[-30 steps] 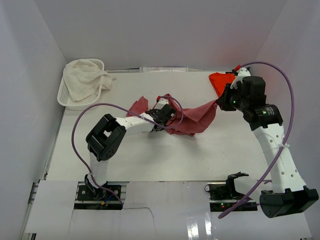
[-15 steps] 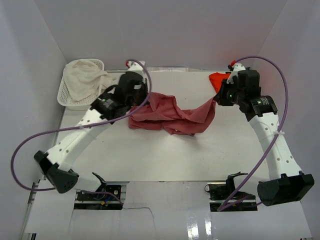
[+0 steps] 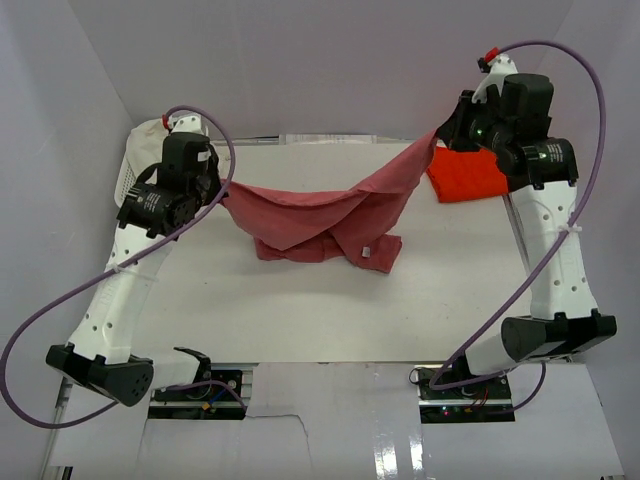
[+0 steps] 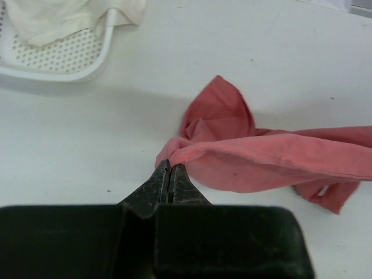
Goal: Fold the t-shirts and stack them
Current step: Flatten out the tshirt
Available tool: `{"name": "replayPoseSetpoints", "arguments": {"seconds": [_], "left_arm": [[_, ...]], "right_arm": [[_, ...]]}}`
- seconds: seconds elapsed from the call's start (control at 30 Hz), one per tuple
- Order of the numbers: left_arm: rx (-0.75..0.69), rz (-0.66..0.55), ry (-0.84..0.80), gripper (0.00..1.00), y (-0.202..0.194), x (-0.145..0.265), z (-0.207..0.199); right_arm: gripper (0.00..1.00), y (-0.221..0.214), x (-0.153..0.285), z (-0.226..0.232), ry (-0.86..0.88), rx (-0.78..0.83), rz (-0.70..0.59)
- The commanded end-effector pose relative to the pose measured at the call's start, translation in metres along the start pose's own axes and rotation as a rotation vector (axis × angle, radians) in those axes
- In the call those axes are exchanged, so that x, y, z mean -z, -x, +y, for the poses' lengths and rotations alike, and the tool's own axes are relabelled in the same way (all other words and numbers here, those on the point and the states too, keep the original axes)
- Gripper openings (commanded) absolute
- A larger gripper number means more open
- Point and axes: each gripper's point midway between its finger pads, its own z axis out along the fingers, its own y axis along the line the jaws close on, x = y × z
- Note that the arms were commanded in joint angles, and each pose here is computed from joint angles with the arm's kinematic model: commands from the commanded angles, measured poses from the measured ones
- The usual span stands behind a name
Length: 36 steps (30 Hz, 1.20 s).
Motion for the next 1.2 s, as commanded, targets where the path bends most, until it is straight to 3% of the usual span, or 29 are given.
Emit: {"name": "replayPoseSetpoints", "arguments": {"seconds": [0.0, 0.13, 0.3, 0.43, 0.57, 0.8, 0.9, 1.17], "left_arm": [[0.048, -0.084, 0.014, 0.0, 0.019, 0.018, 0.018], [0.136, -0.2, 0.015, 0.0, 0.033, 0.039, 0.029], [0.26, -0.332, -0.046, 0.0, 0.048, 0.077, 0.035], [0.318, -0.436, -0.142, 0.0, 0.057, 0.104, 0.032], [0.365, -0.633, -0.224, 0.0, 0.079, 0.163, 0.045], [0.427, -0.835, -0.335, 0.0, 0.093, 0.241, 0.063], [0.436, -0.868, -0.332, 0.0, 0.093, 0.254, 0.07], [0.426, -0.881, -0.274, 0.0, 0.098, 0.253, 0.078]], "right_arm": [[0.08, 0.051, 0.066, 0.033, 0.094, 0.087, -0.182], [0.08, 0.063, 0.117, 0.043, 0.095, 0.151, -0.3], [0.08, 0.089, 0.235, 0.079, 0.151, 0.276, -0.579], [0.08, 0.094, 0.304, 0.103, 0.205, 0.372, -0.745], [0.08, 0.084, 0.39, 0.123, 0.214, 0.477, -0.975], [0.08, 0.065, 0.501, 0.15, 0.254, 0.572, -1.275], [0.08, 0.062, 0.525, 0.155, 0.257, 0.576, -1.334], [0.08, 0.085, 0.473, 0.148, 0.283, 0.491, -1.219]]}}
